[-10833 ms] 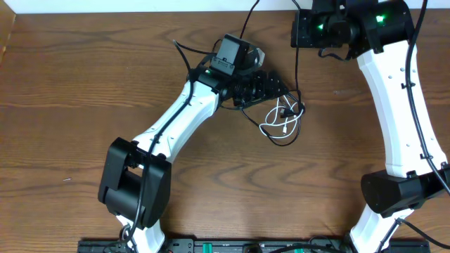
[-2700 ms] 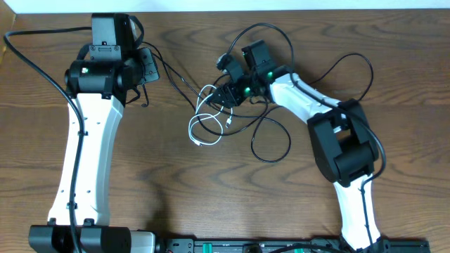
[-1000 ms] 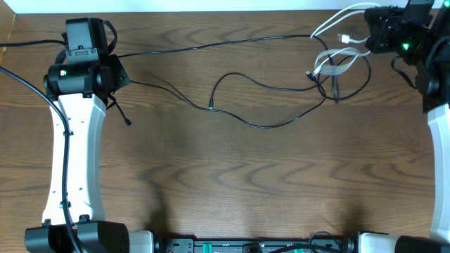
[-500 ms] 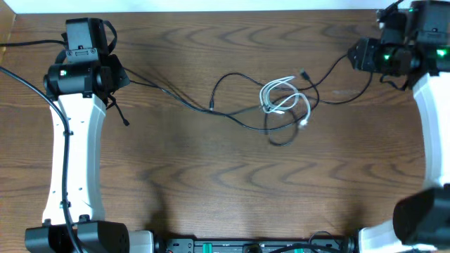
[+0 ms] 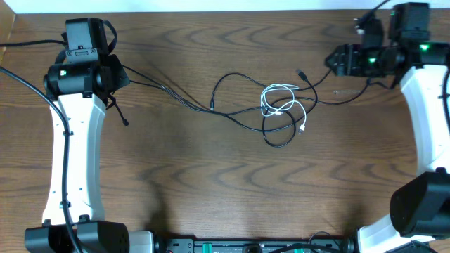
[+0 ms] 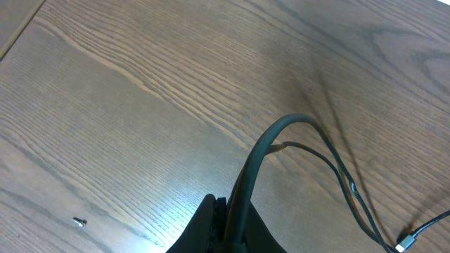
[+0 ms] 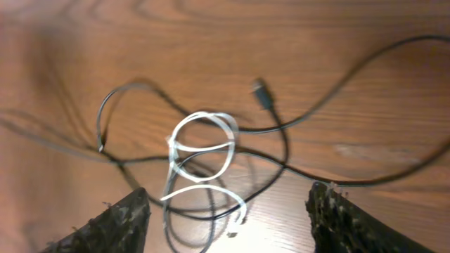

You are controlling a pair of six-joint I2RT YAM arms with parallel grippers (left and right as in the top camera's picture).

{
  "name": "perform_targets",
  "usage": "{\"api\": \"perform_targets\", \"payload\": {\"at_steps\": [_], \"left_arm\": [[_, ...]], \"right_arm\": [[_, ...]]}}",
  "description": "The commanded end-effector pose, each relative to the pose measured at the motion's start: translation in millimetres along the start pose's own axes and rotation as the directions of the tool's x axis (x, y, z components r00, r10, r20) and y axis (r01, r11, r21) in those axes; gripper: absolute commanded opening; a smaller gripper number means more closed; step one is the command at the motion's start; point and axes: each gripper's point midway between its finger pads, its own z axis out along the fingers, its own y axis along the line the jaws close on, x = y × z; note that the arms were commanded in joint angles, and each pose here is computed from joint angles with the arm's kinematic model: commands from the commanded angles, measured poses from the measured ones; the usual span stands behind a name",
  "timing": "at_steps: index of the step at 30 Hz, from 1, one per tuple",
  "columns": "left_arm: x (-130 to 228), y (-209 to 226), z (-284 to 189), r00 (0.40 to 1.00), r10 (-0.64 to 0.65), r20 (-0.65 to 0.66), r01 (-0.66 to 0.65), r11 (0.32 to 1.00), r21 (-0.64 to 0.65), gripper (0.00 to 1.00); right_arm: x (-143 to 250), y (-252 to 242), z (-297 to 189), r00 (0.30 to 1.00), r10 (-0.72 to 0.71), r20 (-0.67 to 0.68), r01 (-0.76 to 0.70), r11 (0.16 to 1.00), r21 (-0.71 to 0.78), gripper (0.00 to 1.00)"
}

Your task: Untangle cables

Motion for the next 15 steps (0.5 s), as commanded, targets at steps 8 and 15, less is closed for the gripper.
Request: {"api": "perform_targets", "payload": {"at_steps": [8, 15], "left_arm": [[3, 4, 1, 1.000, -0.010, -0.008, 0.010, 1.000, -0.012, 0.08], [3, 3, 1, 1.000, -0.011, -0.010, 0.011, 1.000, -0.005, 0.07]], "right_arm": [[64, 57, 80, 0.956, -0.011, -0.292, -0.005, 0.998, -0.055, 0.67], [96, 56, 104, 0.909, 0.125, -0.399, -0.100, 0.992, 0.083, 0.66]]}}
